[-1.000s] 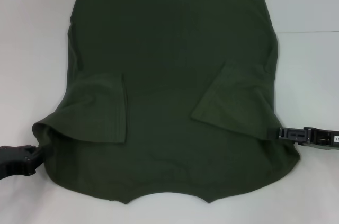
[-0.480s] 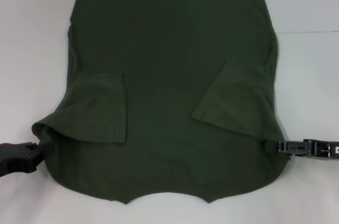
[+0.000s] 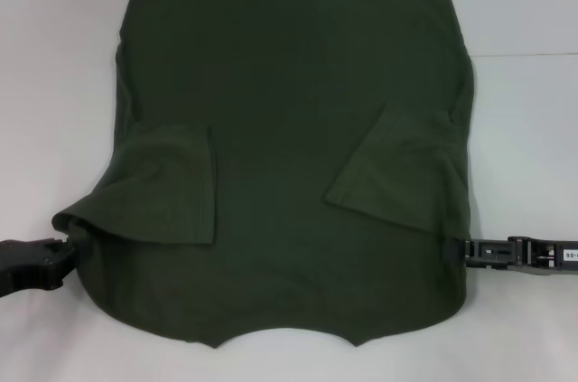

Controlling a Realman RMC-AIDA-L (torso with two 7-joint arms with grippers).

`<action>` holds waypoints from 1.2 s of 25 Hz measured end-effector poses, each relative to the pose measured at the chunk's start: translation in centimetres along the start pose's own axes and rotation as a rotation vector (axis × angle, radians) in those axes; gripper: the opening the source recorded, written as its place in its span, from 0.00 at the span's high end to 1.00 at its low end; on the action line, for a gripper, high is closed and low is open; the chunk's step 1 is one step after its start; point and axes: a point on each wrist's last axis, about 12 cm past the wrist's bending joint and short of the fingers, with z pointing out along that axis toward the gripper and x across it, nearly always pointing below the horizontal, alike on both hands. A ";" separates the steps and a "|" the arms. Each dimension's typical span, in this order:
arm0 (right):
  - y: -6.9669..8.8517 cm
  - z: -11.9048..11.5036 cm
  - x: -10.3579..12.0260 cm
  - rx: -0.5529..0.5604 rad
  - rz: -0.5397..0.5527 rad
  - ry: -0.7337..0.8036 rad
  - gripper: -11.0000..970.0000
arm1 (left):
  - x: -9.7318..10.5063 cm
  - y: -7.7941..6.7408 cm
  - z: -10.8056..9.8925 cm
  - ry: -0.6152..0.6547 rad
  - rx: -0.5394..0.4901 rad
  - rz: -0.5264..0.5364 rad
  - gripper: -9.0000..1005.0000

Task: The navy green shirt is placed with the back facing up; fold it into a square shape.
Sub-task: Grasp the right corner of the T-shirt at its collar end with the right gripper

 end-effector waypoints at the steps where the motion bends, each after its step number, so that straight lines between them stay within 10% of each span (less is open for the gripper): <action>1: 0.0 0.0 0.0 0.002 0.007 0.000 0.11 | 0.0 0.0 0.0 0.000 0.000 0.000 0.97; 14: -0.4 0.2 -0.5 0.044 0.034 -0.008 0.12 | -0.2 0.1 0.1 -0.002 -0.006 0.004 0.97; 30: -0.1 1.4 -0.7 0.078 0.018 0.047 0.69 | -0.4 0.3 0.0 -0.002 -0.010 0.007 0.97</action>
